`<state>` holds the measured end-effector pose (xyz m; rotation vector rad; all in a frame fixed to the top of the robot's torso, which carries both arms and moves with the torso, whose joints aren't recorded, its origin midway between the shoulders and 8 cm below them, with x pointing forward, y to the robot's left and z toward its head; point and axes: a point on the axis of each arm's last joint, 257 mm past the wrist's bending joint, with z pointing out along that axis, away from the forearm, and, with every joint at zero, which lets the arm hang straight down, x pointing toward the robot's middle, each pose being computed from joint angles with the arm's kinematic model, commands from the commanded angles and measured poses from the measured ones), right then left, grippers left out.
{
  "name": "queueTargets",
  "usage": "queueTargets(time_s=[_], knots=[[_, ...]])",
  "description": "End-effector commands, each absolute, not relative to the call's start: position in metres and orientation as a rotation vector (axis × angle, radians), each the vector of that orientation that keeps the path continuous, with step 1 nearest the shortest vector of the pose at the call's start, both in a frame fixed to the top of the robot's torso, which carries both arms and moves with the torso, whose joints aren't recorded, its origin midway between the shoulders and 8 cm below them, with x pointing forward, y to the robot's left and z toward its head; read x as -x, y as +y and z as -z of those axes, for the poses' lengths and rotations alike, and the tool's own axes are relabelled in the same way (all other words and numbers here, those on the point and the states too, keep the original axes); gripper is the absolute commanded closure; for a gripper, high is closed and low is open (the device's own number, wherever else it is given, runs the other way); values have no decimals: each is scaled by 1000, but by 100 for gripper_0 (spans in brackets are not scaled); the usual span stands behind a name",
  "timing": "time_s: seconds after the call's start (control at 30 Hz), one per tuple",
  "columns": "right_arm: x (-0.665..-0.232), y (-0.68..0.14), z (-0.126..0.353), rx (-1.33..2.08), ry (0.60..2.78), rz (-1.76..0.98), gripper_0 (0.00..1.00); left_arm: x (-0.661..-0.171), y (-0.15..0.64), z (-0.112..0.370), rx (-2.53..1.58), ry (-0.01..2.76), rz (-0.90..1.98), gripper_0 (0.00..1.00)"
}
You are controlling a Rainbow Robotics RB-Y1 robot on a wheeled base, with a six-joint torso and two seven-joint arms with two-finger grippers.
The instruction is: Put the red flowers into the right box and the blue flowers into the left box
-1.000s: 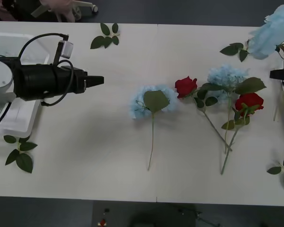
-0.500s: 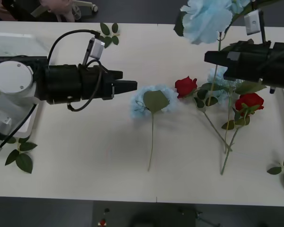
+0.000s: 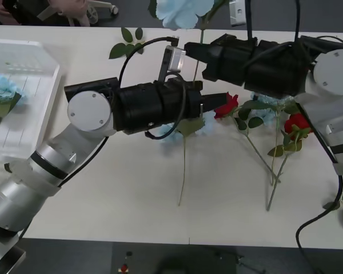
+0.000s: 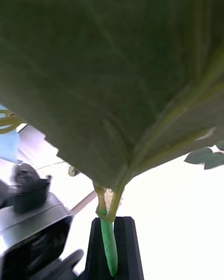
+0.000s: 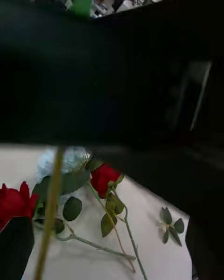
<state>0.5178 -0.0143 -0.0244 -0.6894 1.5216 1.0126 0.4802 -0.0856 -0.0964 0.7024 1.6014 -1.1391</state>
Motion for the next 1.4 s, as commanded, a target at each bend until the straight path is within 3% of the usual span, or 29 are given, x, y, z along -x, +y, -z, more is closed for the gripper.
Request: queueTargets(time_s=[0.03,0.7,0.8,0.97,1.03,1.17,1.4], knots=[[-520,-7,18,707,1511,-996,100,-485,-86,68,-705,1553,1138,100],[-521,-12,17,696,1522,-1008,100,-493,-75,67,-686,1554,1115,100],[-521,-12,18,698,1524,-1007,77,-495,-72,66,-693,1553,1103,100],[-522,-14,17,697,1525,-1006,12,-498,-64,65,-709,1553,1073,100],[-522,-15,15,700,1524,-1002,1,-499,-60,66,-713,1556,1061,100],[-522,-15,11,703,1517,-1004,0,-509,-36,78,-733,1590,988,100],[-523,-23,13,721,1536,-986,0,-534,130,103,-717,1826,746,100]])
